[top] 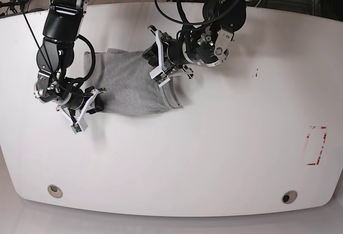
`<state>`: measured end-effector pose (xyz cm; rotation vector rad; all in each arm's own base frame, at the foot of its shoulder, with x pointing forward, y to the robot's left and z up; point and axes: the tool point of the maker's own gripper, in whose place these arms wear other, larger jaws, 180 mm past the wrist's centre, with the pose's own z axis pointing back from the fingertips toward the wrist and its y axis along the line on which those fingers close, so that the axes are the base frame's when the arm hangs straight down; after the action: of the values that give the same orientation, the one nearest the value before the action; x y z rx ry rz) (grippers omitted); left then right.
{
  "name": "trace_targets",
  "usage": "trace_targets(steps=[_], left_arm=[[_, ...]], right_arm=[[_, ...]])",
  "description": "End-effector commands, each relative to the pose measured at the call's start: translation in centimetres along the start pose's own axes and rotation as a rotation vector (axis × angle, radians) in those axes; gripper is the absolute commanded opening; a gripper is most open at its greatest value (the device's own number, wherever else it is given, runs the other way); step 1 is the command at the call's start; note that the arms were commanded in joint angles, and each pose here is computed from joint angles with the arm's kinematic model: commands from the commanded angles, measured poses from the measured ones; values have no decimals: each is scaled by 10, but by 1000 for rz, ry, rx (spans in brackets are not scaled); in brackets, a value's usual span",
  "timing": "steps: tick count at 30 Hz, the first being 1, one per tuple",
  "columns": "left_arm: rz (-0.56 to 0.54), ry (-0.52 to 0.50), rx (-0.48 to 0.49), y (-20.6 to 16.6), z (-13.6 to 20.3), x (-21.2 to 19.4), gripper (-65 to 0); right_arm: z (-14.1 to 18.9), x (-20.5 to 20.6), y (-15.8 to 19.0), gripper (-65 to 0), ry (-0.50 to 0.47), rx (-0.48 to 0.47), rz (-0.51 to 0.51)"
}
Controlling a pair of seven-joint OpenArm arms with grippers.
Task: Fold the T-shirt properly
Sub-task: 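Grasp the folded bundle's edges with both grippers, then fold the bundle over once more and hold it with the left gripper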
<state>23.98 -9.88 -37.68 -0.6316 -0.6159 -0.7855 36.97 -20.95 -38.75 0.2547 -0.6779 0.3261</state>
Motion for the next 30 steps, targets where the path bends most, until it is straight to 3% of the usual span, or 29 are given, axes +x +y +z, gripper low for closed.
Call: trace_targets(steps=[1, 15, 26, 30], left_arm=[[-12, -44, -7, 5, -3, 19, -528], [-69, 58, 124, 94, 9, 14, -524], [-98, 52, 221, 151, 28, 29, -524], [-123, 42, 253, 165, 38, 43, -524]], right_arm=[[5, 12, -11, -528, -38, -24, 7], [21, -40, 15, -528, 63, -40, 80], [39, -60, 88, -528, 91, 8, 133], [24, -60, 130, -528, 101, 102, 160]])
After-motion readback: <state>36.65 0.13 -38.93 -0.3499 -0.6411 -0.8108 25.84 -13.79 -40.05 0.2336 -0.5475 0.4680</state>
